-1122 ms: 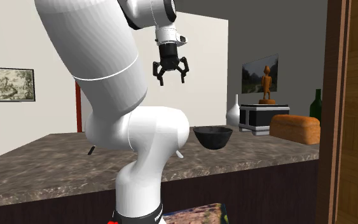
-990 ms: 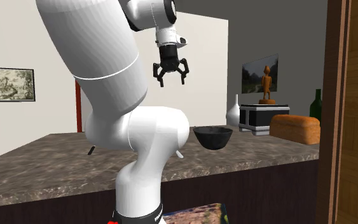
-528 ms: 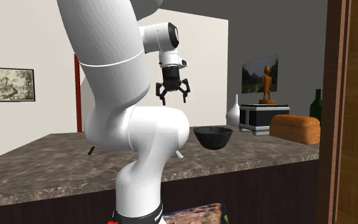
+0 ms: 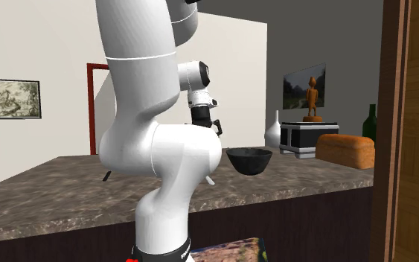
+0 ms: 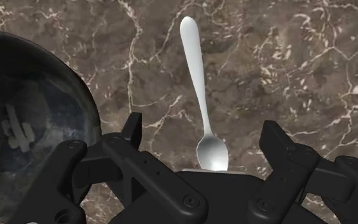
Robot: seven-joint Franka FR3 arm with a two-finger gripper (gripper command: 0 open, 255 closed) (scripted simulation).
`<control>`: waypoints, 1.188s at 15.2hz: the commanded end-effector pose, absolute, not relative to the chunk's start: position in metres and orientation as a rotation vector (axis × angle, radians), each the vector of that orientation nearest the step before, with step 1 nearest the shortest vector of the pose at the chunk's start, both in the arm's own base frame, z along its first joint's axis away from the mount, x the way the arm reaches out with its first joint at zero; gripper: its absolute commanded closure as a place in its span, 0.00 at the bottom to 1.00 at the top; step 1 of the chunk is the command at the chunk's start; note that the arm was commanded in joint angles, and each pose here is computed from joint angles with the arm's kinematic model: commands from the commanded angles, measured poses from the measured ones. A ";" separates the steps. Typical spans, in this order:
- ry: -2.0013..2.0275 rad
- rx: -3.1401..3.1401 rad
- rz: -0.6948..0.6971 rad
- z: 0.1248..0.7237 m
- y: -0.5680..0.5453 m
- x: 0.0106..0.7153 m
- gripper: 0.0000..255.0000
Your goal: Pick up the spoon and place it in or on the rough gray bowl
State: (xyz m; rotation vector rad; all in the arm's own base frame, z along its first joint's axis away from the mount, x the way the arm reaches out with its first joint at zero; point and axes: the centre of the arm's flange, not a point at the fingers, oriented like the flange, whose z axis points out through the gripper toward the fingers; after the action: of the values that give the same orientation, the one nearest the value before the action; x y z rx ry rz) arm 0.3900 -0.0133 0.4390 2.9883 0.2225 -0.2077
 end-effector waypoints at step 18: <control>0.330 2.961 -0.314 0.333 -0.018 0.396 0.00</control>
State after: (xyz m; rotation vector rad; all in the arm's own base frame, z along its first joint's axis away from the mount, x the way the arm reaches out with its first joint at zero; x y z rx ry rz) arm 0.3956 -0.0182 0.3331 2.9606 0.3301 -0.3142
